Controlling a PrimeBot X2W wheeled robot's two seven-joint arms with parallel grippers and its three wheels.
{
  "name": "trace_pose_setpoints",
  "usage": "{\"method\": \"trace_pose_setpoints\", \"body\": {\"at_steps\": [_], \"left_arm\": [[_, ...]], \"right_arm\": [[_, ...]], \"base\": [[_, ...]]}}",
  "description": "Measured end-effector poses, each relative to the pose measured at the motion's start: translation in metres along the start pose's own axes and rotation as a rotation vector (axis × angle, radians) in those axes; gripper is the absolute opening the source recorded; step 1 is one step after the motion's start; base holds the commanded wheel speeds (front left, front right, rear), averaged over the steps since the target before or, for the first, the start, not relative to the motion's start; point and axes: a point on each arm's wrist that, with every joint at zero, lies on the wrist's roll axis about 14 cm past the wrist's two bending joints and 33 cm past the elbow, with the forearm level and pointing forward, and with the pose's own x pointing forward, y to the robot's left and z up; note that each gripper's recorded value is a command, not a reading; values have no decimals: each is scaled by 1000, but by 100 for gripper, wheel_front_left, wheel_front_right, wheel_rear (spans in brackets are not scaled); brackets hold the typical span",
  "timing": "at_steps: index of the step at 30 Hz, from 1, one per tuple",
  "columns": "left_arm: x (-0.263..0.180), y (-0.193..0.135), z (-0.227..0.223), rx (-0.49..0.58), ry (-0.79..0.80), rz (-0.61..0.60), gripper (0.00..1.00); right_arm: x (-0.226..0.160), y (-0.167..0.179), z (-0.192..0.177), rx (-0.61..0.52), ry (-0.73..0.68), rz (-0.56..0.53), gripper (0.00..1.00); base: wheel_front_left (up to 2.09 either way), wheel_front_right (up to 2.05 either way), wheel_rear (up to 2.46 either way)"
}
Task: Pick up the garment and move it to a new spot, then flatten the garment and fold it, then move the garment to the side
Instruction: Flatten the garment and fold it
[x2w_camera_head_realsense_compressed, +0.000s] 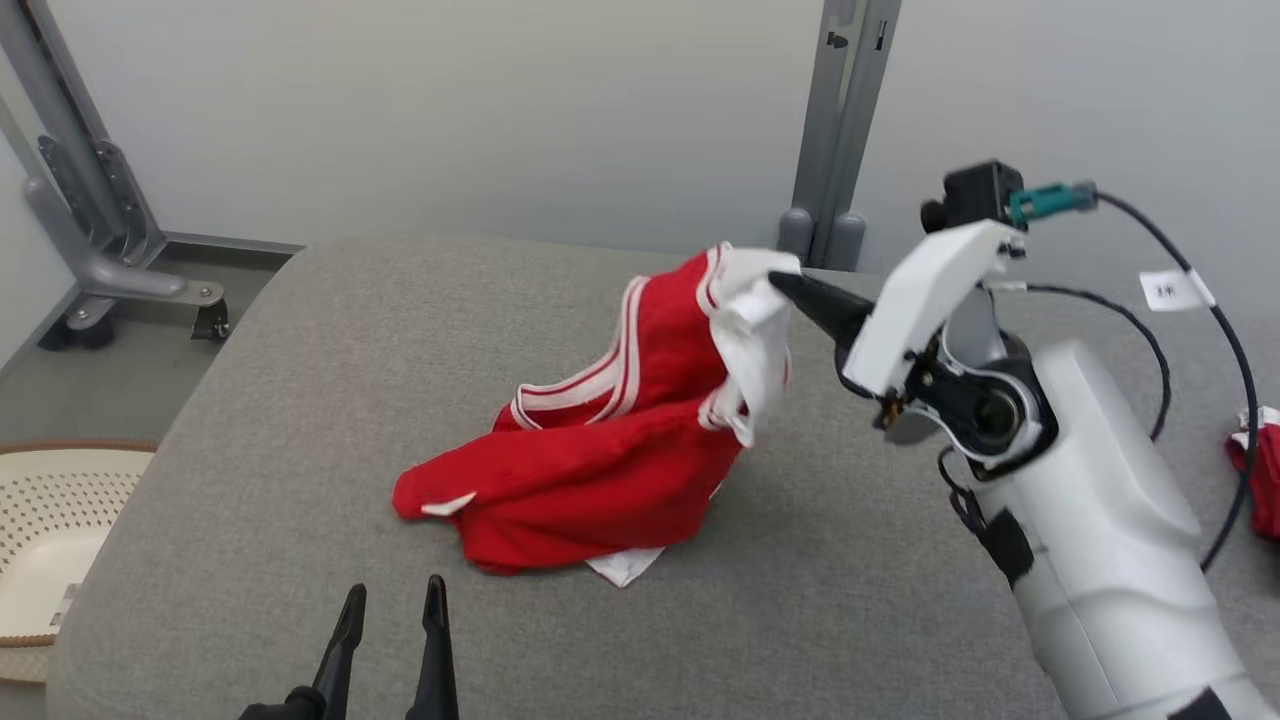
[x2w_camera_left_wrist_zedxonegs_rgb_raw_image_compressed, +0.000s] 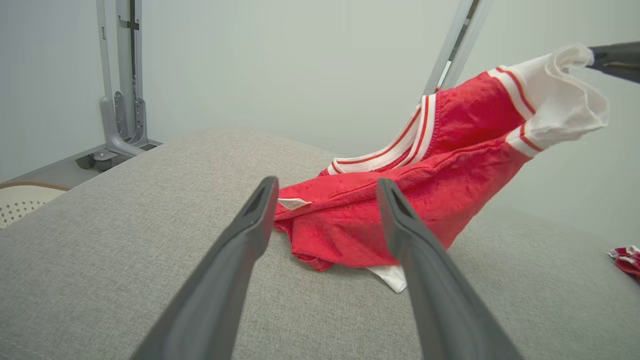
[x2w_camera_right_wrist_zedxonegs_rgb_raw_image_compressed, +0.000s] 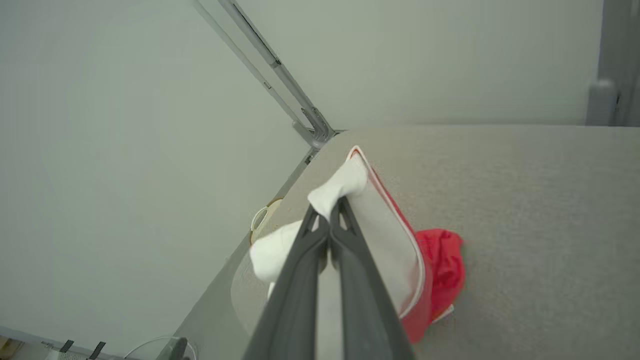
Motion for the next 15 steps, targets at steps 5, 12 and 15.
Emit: {"method": "trace_pose_setpoints", "body": {"at_steps": [5,12,15], "left_arm": [[7,-4,-4,5,16,-25,100],[24,-20,-12,15,46,-96,100],[30,-26,-17,19,63,-121,100]], "right_arm": [[-49,-75,-38,104,14,-202,0],[-122,-150,-91,252,28,-460,0],[-142,-169,-124,326,50,-530,0]], "base": [[0,0,0],[0,0,0],[0,0,0]]}}
